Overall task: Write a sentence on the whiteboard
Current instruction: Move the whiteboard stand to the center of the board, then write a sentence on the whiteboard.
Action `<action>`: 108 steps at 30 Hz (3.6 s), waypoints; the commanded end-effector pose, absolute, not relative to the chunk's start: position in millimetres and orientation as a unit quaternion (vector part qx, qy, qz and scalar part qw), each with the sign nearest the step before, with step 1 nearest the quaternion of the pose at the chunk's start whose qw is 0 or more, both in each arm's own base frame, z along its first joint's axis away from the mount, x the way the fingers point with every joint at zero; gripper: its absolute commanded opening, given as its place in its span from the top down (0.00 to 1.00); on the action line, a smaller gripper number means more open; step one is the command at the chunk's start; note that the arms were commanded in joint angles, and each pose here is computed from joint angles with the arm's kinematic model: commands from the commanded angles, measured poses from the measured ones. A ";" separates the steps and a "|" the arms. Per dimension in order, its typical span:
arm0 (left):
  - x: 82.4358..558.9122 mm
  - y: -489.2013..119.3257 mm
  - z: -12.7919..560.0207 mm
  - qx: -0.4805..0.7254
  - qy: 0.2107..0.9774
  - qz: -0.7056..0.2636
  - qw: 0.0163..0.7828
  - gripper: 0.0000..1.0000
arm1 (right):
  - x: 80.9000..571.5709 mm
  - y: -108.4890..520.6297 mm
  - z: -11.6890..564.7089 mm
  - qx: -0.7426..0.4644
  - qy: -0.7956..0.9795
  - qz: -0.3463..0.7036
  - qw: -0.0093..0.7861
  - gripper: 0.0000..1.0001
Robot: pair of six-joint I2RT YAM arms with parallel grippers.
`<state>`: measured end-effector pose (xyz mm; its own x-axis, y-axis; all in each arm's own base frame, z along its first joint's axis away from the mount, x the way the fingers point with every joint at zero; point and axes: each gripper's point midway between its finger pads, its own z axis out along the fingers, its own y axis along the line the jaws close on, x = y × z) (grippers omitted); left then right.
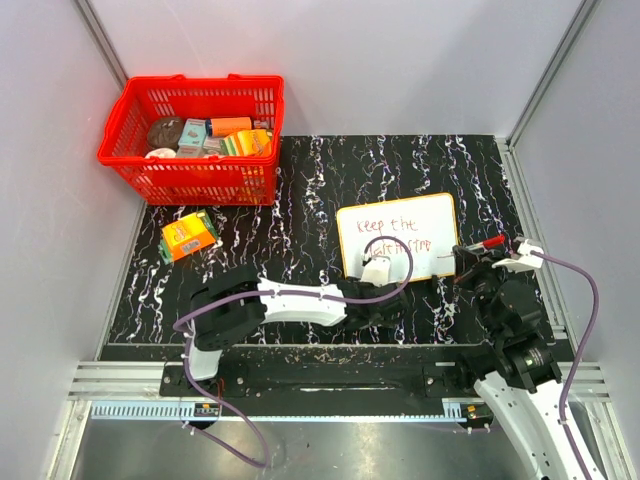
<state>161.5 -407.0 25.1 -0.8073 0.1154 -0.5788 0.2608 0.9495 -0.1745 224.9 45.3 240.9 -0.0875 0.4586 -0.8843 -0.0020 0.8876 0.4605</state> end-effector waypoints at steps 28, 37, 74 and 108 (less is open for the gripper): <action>211.5 -381.8 -6.6 0.040 0.973 -0.041 0.224 0.74 | 216.4 38.4 256.2 0.167 0.700 0.177 0.672 1.00; 205.3 -331.6 -13.5 0.054 0.971 0.034 0.232 0.94 | 218.2 42.4 253.9 0.164 0.703 0.183 0.667 1.00; 144.7 -223.7 28.6 0.012 0.954 0.106 0.281 0.14 | 225.9 63.5 240.1 0.139 0.721 0.216 0.643 1.00; 292.1 -194.7 155.1 0.094 0.800 -0.428 0.411 0.01 | 250.7 136.2 239.1 0.003 0.741 0.270 0.615 1.00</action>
